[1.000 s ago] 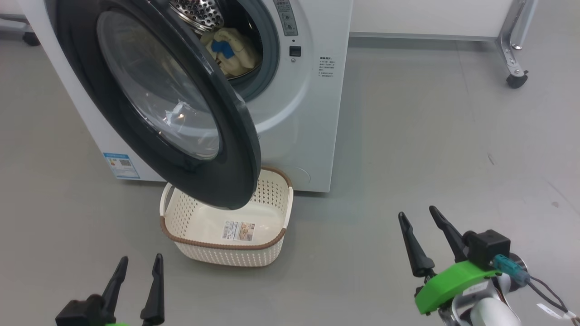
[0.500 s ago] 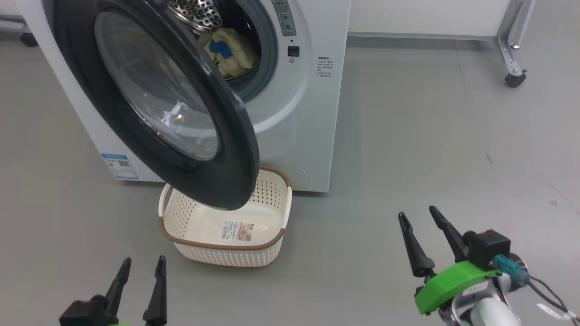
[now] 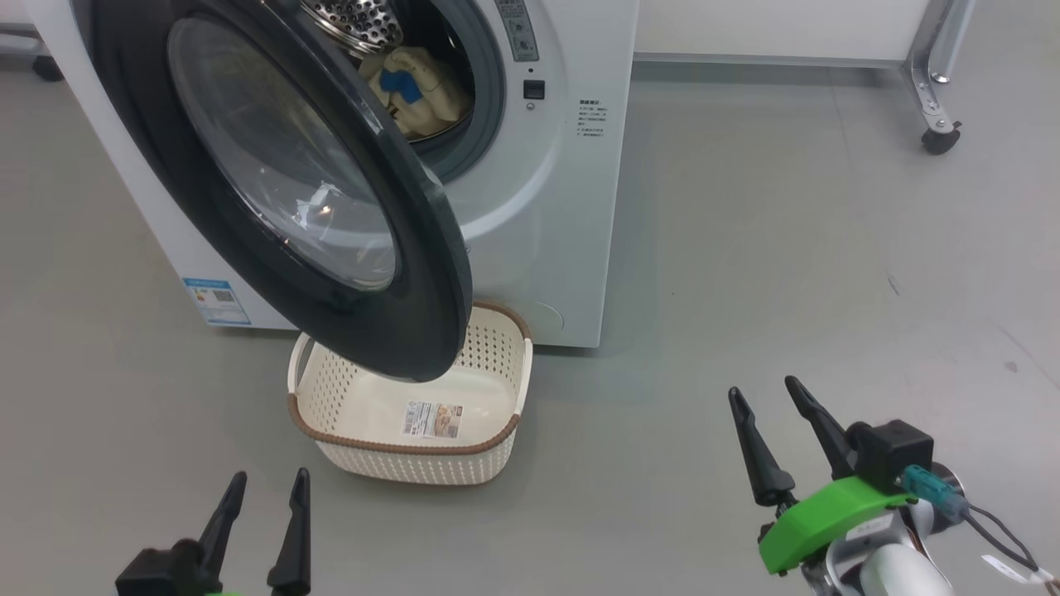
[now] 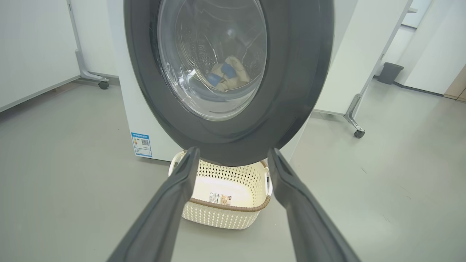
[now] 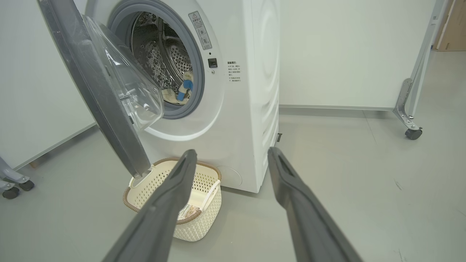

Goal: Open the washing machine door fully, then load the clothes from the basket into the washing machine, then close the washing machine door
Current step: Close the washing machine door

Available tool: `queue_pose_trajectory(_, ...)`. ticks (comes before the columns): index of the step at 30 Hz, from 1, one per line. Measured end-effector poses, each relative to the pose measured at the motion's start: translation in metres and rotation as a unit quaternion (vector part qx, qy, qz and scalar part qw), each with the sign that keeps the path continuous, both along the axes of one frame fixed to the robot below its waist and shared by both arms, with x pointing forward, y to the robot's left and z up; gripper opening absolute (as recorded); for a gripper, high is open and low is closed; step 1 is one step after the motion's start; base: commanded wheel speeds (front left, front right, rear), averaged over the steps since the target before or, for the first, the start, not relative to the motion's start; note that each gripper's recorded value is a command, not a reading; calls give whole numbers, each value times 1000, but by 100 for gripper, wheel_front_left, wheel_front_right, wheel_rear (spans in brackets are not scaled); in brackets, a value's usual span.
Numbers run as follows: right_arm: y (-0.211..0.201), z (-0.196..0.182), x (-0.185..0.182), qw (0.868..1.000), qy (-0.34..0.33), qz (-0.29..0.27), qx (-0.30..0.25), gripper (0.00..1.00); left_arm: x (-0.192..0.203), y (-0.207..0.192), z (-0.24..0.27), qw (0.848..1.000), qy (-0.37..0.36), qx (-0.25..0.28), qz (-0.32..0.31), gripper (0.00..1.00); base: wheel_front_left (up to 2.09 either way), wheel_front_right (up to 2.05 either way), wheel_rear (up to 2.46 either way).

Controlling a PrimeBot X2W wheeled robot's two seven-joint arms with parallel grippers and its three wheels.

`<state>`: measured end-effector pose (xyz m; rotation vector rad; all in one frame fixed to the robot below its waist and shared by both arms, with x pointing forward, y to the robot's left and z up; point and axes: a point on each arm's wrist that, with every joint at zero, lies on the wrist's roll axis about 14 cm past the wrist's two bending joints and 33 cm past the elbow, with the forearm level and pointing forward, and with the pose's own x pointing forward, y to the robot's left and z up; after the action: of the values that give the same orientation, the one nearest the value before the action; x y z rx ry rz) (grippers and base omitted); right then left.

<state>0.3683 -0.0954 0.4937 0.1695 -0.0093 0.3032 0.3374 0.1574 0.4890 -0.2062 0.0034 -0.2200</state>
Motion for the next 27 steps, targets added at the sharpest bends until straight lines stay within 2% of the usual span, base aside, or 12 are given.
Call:
queue_pose_trajectory(4, -1, -1, 1, 1000, 1, -2, 0, 100, 0, -1, -1, 1000, 1, 1, -2, 100, 0, 0, 0)
queue_pose_trajectory(5, -2, -1, 2, 1000, 2, -4, 1, 87, 1, -1, -1, 1000, 1, 1, -2, 100, 0, 0, 0)
queue_pose_trajectory(6, -4, -2, 2, 1000, 3, -6, 3, 27, 1, -2, 0, 1000, 1, 1, -3, 100, 0, 0, 0)
queue_pose_trajectory(7, -6, -4, 3, 1000, 10, -11, 13, 0, 2, -2, 0, 1000, 0, 1, -3, 100, 0, 0, 0)
queue_pose_trajectory(12, -8, -9, 14, 999, 20, -17, 21, 0, 7, -6, -3, 1000, 5, 2, -10, 100, 0, 0, 0)
queue_pose_trajectory(15, -14, 7, 37, 998, 2, -31, 48, 0, 15, -6, 0, 1000, 2, 3, -10, 100, 0, 0, 0)
queue_pose_trajectory(19, -21, 27, 68, 997, -28, -44, 53, 0, 25, -4, 1, 1000, 2, 0, -6, 100, 0, 0, 0)
queue_pose_trajectory(27, 9, 59, 112, 995, -80, -6, 59, 0, 34, 1, -11, 1000, 22, -3, 4, 100, 0, 0, 0)
